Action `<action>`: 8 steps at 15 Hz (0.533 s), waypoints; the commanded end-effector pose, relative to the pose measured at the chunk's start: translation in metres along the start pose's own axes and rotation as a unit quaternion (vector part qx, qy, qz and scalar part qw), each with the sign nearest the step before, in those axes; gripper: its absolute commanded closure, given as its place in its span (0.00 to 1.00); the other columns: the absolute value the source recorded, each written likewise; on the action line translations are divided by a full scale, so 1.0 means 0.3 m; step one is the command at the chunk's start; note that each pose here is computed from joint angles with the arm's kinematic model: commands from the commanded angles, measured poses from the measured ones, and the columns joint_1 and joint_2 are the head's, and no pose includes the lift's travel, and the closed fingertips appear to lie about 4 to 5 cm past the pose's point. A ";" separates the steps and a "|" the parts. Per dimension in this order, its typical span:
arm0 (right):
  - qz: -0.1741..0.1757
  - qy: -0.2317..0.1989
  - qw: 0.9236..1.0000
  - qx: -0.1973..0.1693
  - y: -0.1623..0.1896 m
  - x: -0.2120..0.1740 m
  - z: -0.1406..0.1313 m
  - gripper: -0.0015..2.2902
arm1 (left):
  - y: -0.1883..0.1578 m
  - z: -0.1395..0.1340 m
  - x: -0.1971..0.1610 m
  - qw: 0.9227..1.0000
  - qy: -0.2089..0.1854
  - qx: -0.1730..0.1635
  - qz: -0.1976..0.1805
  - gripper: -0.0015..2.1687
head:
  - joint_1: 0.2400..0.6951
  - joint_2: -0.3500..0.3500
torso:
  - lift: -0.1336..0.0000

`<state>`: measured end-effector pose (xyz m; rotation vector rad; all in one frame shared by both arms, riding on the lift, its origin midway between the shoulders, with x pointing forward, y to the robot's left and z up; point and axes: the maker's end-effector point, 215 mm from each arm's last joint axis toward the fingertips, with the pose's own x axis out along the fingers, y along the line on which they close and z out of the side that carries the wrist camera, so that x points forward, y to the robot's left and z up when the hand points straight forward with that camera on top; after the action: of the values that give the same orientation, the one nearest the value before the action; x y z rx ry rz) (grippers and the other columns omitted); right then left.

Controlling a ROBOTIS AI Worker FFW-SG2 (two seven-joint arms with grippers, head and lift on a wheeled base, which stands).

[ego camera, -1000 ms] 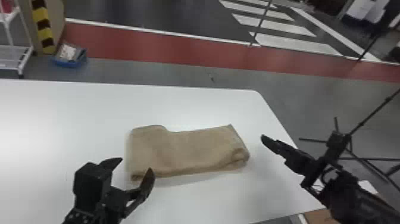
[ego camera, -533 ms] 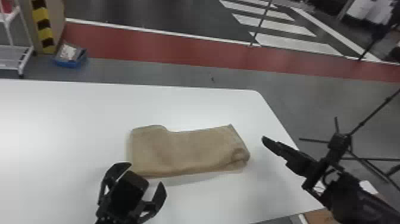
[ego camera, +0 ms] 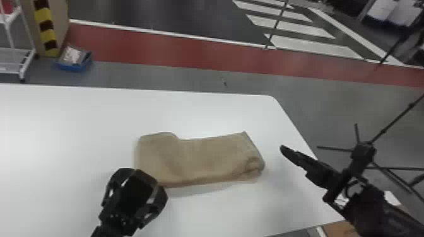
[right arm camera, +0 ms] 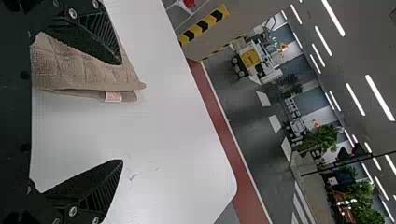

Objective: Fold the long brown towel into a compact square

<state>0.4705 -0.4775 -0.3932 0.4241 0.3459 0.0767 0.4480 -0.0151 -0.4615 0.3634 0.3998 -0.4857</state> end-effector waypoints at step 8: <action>0.001 0.001 1.000 0.001 0.004 0.008 -0.003 0.06 | 0.056 -0.006 -0.010 1.000 0.000 -0.005 0.021 0.10 | 1.00 0.00 | 0.08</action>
<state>0.4731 -0.4741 -0.3943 0.4260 0.3472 0.0826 0.4546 0.0021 -0.4590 0.3632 0.3954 -0.4410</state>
